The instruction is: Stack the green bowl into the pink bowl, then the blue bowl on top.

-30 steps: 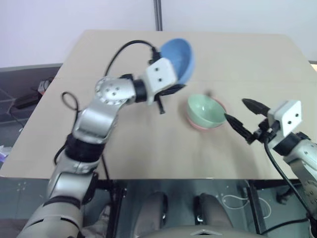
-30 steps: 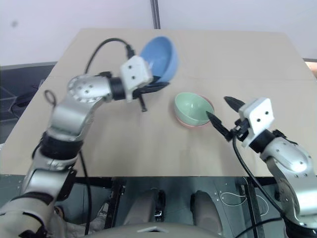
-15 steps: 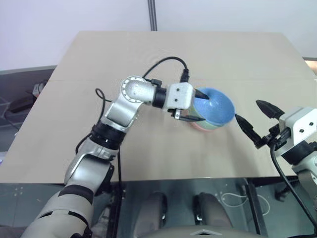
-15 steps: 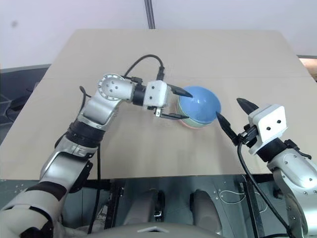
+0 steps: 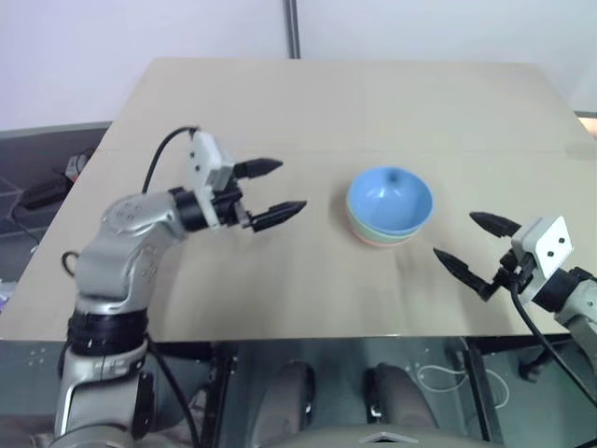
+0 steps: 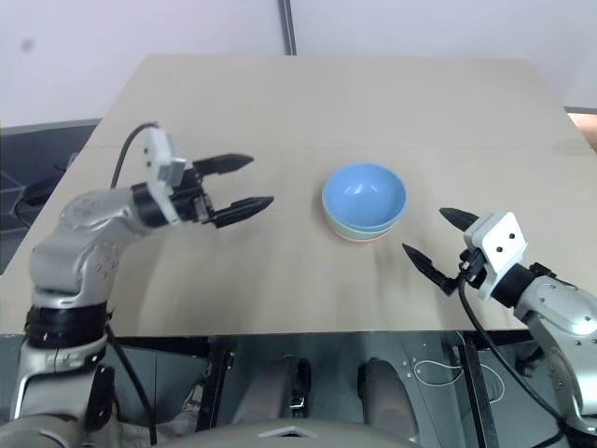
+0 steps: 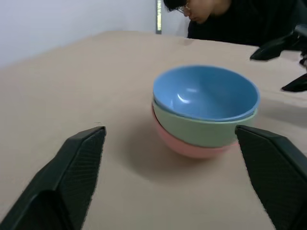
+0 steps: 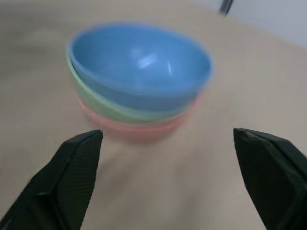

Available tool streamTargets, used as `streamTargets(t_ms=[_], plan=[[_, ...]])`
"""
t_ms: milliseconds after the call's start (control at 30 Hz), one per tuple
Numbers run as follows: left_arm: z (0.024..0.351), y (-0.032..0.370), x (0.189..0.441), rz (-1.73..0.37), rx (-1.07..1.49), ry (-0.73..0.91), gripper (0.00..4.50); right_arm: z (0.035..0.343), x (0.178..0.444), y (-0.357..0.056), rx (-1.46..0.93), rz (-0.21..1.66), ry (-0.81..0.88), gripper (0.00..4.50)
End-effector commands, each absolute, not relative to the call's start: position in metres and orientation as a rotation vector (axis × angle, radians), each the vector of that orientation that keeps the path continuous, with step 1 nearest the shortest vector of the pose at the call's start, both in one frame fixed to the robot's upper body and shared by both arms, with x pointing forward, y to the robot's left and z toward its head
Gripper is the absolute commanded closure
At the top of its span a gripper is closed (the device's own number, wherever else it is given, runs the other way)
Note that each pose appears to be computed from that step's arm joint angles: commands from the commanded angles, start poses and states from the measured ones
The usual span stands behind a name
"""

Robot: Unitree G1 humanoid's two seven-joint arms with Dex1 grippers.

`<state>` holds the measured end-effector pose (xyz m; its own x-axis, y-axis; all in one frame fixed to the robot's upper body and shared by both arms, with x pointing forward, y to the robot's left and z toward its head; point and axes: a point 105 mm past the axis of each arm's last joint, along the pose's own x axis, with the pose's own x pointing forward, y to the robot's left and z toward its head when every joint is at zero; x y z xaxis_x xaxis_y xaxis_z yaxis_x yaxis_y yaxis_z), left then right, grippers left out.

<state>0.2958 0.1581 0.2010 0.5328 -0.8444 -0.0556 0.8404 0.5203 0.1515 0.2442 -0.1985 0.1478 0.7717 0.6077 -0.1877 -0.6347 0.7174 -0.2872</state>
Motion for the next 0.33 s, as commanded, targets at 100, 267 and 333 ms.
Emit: streamTargets(t_ms=[100, 267, 333], plan=[[0.207, 0.189, 0.285, -0.853, 0.255, -0.070, 0.00, 0.164, 0.230, -0.228, -0.405, 0.682, 0.082, 0.03], [0.189, 0.205, 0.277, -0.809, 0.256, -0.006, 0.00, 0.175, 0.224, -0.249, -0.417, 0.659, 0.102, 0.03], [0.185, 0.204, 0.274, -0.815, 0.277, 0.005, 0.00, 0.179, 0.226, -0.251, -0.420, 0.657, 0.098, 0.03]])
